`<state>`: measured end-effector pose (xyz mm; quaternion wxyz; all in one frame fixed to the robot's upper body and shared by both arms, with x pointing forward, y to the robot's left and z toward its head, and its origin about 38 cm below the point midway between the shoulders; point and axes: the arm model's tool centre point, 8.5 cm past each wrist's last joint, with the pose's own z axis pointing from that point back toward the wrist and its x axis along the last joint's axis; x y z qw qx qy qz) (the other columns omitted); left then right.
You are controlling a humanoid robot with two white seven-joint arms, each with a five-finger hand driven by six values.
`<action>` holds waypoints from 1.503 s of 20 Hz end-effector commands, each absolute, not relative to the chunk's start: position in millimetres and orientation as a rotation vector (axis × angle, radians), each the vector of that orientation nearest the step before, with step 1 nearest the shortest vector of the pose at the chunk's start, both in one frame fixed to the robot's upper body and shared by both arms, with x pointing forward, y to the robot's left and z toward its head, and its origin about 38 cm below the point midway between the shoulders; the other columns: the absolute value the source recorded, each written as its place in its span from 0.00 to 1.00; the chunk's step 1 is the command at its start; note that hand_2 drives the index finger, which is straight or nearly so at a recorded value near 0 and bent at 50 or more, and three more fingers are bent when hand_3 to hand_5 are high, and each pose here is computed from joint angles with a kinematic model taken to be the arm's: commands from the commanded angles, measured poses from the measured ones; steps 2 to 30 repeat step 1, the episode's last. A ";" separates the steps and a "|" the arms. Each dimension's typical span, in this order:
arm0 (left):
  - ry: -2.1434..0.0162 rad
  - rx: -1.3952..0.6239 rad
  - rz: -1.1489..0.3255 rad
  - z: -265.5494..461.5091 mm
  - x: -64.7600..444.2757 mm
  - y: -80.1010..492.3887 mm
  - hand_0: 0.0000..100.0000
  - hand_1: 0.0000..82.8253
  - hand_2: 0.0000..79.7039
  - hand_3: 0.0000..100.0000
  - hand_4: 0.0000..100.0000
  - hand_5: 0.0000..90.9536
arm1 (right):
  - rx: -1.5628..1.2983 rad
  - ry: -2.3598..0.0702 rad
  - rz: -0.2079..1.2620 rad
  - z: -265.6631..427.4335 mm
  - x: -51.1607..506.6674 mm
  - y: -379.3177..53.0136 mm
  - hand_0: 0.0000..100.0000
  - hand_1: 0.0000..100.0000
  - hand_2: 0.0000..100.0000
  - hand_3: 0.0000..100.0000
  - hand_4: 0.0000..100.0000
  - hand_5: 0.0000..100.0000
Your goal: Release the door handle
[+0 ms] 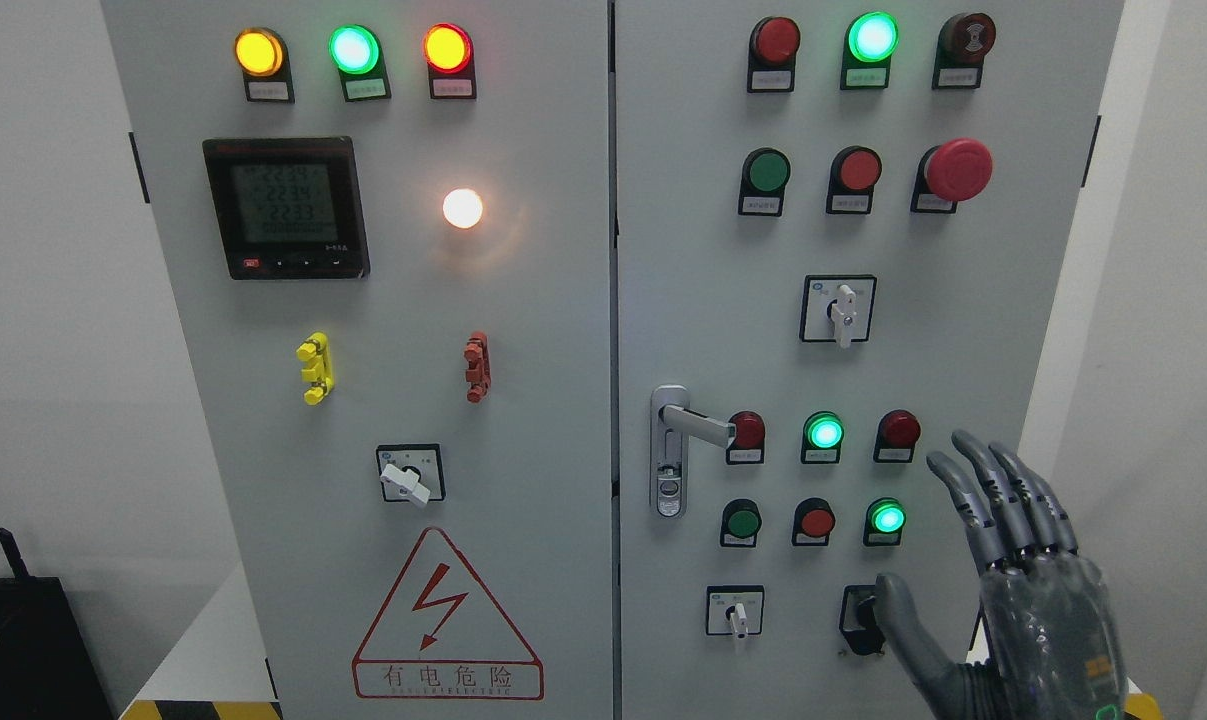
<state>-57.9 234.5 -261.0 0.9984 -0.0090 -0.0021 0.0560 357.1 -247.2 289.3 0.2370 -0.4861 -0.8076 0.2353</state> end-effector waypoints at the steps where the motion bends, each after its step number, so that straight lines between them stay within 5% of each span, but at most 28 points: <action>1: 0.016 -0.019 0.099 -260.1 -64.8 234.0 0.12 0.47 0.00 0.00 0.00 0.00 | -1.294 -2.246 0.642 291.2 355.0 -237.5 0.50 0.09 0.00 0.00 0.00 0.00; 30: 0.016 -0.019 0.099 -260.1 -64.8 234.0 0.12 0.47 0.00 0.00 0.00 0.00 | -1.294 -2.246 0.642 291.2 355.0 -237.5 0.50 0.09 0.00 0.00 0.00 0.00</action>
